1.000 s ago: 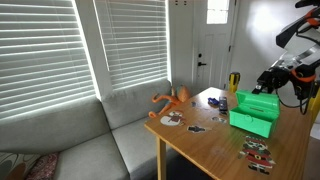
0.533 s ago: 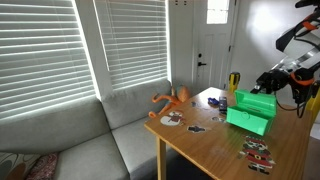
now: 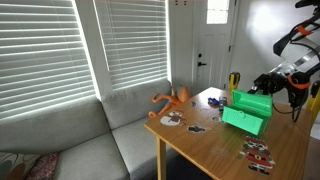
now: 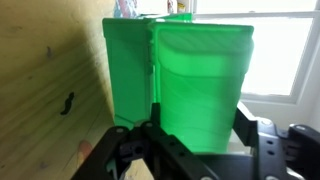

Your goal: Open the green container

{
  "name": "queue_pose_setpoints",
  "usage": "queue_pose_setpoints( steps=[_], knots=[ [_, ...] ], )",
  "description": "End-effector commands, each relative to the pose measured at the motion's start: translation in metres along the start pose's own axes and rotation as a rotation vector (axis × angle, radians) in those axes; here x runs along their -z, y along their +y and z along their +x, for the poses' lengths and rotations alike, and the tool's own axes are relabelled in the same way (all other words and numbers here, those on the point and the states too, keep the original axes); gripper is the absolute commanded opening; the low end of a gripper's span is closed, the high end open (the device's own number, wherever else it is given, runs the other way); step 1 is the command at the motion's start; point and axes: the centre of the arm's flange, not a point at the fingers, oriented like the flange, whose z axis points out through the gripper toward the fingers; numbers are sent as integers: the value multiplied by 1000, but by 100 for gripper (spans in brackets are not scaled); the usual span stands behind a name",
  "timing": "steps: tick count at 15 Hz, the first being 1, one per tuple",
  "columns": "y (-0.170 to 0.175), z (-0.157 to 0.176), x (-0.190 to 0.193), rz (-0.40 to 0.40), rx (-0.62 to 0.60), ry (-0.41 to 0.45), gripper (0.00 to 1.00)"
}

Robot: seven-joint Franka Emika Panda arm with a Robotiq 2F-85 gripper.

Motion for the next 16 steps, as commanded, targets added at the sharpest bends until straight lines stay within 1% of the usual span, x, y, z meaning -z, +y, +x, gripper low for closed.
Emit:
queue_pose_setpoints(
  steps=[1, 5, 8, 10, 14, 16],
  knots=[
    [-2, 5, 1, 59, 33, -7, 45],
    [-6, 3, 0, 92, 64, -7, 45],
    [-4, 4, -1, 139, 58, 12, 45],
    [-2, 4, 0, 155, 40, 22, 45],
    [5, 3, 0, 115, -8, 6, 45],
    [7, 3, -1, 109, -19, 1, 45]
  ],
)
